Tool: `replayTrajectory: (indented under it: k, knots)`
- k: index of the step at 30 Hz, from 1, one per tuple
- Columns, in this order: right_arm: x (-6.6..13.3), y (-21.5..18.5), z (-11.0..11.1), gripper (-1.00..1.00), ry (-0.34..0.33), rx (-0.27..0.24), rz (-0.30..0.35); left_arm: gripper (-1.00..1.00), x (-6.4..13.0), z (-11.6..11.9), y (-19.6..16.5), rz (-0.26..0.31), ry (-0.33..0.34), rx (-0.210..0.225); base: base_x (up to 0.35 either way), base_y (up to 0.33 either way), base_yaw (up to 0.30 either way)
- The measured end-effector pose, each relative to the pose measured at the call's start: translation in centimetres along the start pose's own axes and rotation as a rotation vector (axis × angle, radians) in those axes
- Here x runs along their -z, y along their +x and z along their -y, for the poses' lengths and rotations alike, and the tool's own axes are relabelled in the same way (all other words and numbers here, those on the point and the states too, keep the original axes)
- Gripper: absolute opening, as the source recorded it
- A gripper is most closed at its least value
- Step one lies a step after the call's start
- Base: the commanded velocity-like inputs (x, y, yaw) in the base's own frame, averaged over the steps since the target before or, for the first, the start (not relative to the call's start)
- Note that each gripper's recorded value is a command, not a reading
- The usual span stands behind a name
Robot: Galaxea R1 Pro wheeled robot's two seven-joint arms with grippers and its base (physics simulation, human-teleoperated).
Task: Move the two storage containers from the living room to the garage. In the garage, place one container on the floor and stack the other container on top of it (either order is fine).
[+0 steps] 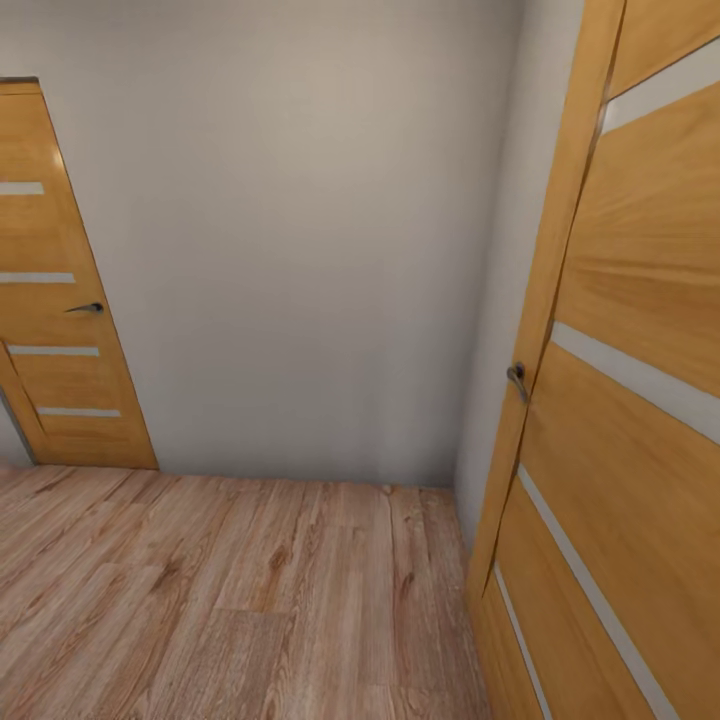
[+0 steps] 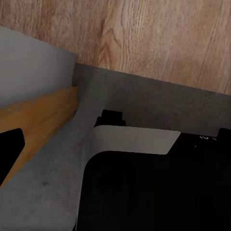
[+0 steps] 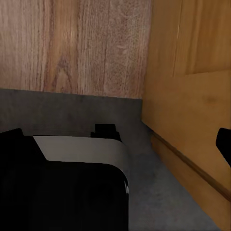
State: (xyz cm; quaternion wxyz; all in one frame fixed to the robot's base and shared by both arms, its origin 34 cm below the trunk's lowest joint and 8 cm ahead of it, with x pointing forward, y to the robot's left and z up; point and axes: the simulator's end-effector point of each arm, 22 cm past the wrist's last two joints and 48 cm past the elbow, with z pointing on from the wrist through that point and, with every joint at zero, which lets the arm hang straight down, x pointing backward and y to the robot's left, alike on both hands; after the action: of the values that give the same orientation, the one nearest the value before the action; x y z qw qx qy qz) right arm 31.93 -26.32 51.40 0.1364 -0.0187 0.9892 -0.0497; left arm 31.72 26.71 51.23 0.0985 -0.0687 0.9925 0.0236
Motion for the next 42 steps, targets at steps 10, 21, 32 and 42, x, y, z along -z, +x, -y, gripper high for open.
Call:
replayTrajectory:
  k: [10,21,32,42]
  knots:
    - [0.02,0.00,0.00,1.00,0.000,0.000,0.001,1.00,0.02,0.03,0.00,0.001,0.002,-0.002,0.169,0.000,0.000]
    - [0.00,0.00,-0.01,1.00,0.000,0.000,0.000,1.00,0.00,0.00,0.00,0.000,0.000,0.002,0.129,0.000,0.000]
    - [0.02,0.00,0.00,1.00,0.000,0.000,0.001,1.00,0.02,0.02,0.00,0.001,0.001,-0.001,0.226,0.000,0.000]
    - [0.02,0.00,0.00,1.00,0.000,0.000,0.001,1.00,0.02,0.02,0.00,0.001,0.001,-0.002,0.317,0.000,0.000]
